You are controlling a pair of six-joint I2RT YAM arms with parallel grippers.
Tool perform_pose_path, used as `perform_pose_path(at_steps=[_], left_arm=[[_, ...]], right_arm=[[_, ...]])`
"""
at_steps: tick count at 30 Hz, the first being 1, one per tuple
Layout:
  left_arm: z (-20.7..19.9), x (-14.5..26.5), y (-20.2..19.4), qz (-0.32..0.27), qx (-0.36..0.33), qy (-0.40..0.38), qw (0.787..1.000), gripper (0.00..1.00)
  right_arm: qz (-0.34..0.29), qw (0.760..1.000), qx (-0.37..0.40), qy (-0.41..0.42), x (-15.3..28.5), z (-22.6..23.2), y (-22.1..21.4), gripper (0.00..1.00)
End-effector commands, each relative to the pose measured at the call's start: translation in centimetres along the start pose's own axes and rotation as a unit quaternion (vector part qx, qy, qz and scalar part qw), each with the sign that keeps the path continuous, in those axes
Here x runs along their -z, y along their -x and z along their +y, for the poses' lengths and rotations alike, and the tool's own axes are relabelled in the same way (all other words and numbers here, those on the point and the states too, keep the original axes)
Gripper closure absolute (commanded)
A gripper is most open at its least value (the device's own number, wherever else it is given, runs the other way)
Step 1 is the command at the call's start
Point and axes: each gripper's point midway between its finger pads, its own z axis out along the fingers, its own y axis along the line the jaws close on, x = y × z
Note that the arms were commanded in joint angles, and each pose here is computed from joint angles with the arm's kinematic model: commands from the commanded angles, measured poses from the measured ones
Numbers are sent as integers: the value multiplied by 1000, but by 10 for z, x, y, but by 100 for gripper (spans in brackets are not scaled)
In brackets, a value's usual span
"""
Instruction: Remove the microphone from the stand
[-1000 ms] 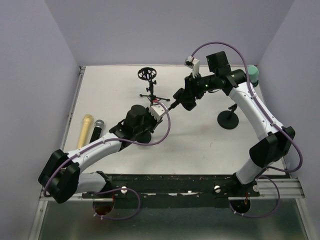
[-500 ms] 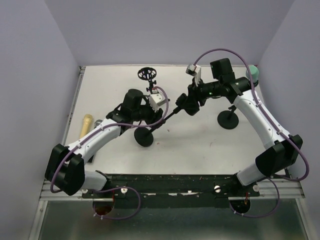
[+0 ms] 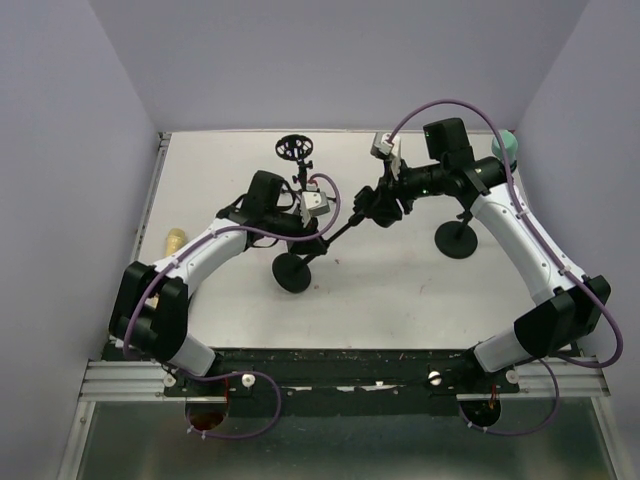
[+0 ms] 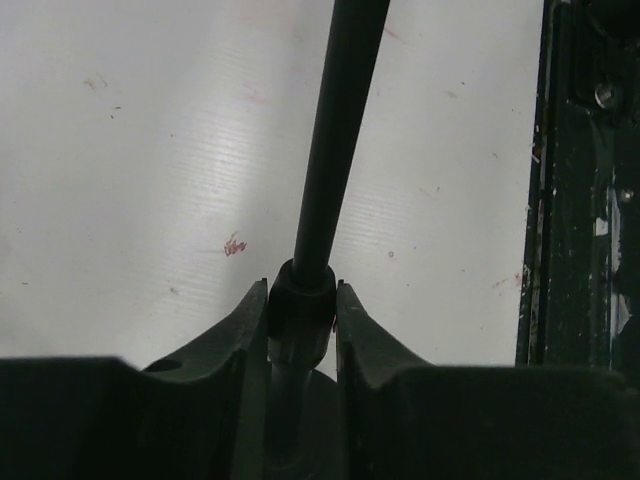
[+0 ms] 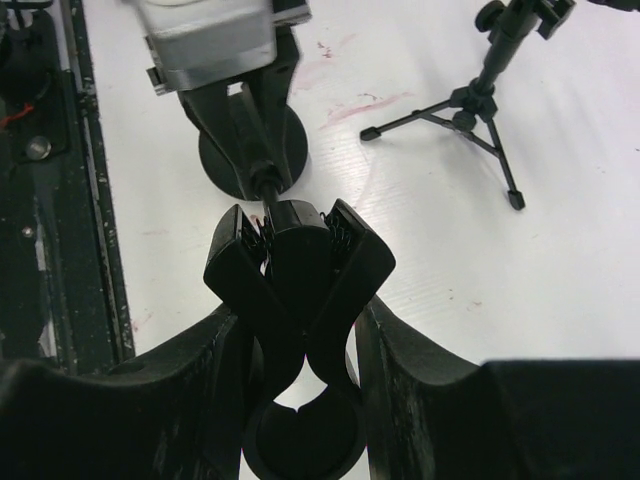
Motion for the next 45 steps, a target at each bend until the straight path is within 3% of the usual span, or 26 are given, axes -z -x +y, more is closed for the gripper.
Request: perform_pose_path(at_steps=[1,3,5,7,9,10,12,14,16,20,21,23,24,25,28,32,35,39,45], left_arm=[[1,-2,10,-20,-22,-5,1000,98],[8,2,15,-35,-26,35,998,100],[27,13,24,-62,-18,142,988,100],[54,42,39,-112,-11,317,942,100],[58,58,41,-137,-17,395,908,100],[54,58,42,-141,-19,399,906,100],[45,47,38,-125,-9,379,917,100],[46,41,28,-92,29,372,923,100],[49,36,11,-33,52,373,926,100],[52,36,10,32,59,364,929,100],[53,38,12,38,57,362,929,90],[41,35,20,47,58,320,944,34],[33,32,26,53,33,293,954,18],[28,28,29,60,10,281,958,9],[17,26,41,66,-30,230,970,7],[-5,33,57,44,-52,123,990,15],[-14,44,58,29,-51,56,997,18],[-11,47,25,49,-80,32,995,21],[-15,22,0,30,-123,-4,992,21]], right_arm=[[-19,999,25,-21,2,-8,17,99],[-26,998,-7,-49,1,-18,22,99],[-31,993,-72,-88,-1,-34,28,99],[-26,983,-146,-107,-5,-42,28,99],[-15,974,-207,-93,-13,-42,23,99],[-14,969,-232,-84,-16,-39,23,99],[-11,956,-285,-71,-24,-36,19,99],[-19,956,-288,-58,-27,-34,22,99],[-20,961,-272,-54,-28,-36,24,99],[-21,980,-194,-39,-27,-39,30,99],[-25,985,-165,-35,-24,-37,32,99],[-41,994,-100,-29,-20,-34,36,99],[-45,996,-69,-22,-21,-30,31,99],[-57,998,-36,-17,-19,-25,31,99],[-72,996,49,1,-20,-12,16,99],[-76,978,188,39,-18,9,-6,99],[-94,971,221,3,-14,4,1,99],[-63,971,230,-19,-14,-7,-1,99],[-45,961,270,-42,-5,-9,-4,99]])
